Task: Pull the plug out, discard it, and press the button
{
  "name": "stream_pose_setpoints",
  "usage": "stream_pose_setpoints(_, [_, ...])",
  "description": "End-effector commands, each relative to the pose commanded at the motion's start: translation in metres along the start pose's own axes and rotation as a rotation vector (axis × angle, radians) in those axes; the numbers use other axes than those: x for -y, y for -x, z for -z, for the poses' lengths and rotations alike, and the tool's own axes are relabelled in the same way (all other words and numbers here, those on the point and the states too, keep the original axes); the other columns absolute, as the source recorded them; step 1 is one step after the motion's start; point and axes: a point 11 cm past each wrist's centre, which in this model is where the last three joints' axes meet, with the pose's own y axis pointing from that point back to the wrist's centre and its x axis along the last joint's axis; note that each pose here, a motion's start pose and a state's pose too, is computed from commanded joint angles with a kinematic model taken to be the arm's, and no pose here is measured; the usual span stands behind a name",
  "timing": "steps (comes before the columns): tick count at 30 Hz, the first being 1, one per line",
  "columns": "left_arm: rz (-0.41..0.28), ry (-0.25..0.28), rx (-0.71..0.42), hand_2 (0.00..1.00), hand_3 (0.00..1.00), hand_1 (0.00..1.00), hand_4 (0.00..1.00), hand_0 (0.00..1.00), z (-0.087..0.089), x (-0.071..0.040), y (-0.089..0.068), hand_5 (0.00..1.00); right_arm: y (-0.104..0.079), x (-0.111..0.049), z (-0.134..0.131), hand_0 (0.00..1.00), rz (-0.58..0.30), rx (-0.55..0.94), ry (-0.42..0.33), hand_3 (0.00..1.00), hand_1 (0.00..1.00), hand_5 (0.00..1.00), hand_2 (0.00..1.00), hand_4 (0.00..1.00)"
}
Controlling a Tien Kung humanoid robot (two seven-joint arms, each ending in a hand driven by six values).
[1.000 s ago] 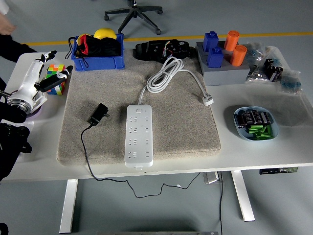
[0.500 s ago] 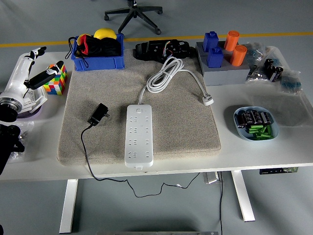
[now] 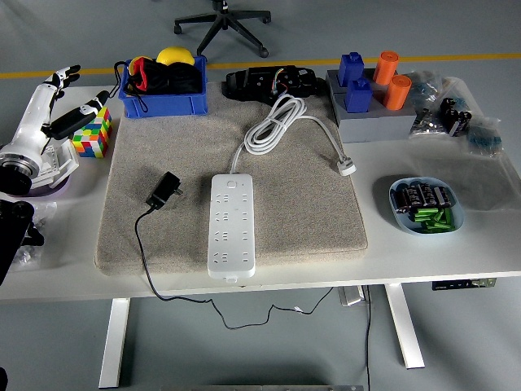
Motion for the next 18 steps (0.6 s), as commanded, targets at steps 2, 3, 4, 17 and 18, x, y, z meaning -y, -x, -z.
stream_pose_setpoints(2, [0.006, 0.012, -0.027, 0.857, 0.886, 0.908, 0.792, 0.888, -0.005, 0.0, -0.001, 0.542, -0.001, 0.0, -0.002, 0.799, -0.003, -0.008, 0.009, 0.693, 0.73, 0.672, 0.707, 0.933])
stream_pose_setpoints(3, [0.007, 0.017, -0.025, 0.857, 0.886, 0.908, 0.792, 0.888, -0.007, 0.001, -0.002, 0.542, -0.002, 0.0, -0.003, 0.799, -0.006, -0.01, 0.011, 0.693, 0.73, 0.672, 0.707, 0.933])
stream_pose_setpoints(4, [0.009, 0.022, -0.022, 0.857, 0.886, 0.908, 0.792, 0.888, -0.009, 0.001, -0.002, 0.542, -0.003, 0.0, -0.003, 0.799, -0.007, -0.011, 0.012, 0.693, 0.73, 0.672, 0.707, 0.933])
stream_pose_setpoints(17, [0.014, 0.043, -0.014, 0.833, 0.871, 0.877, 0.793, 0.877, -0.02, 0.001, -0.006, 0.521, -0.002, 0.0, -0.003, 0.82, -0.008, -0.012, 0.013, 0.707, 0.758, 0.674, 0.739, 0.962])
stream_pose_setpoints(18, [0.013, 0.043, -0.015, 0.823, 0.859, 0.861, 0.788, 0.869, -0.02, 0.001, -0.006, 0.491, -0.002, 0.0, -0.004, 0.822, -0.007, -0.012, 0.015, 0.704, 0.758, 0.664, 0.735, 0.954])
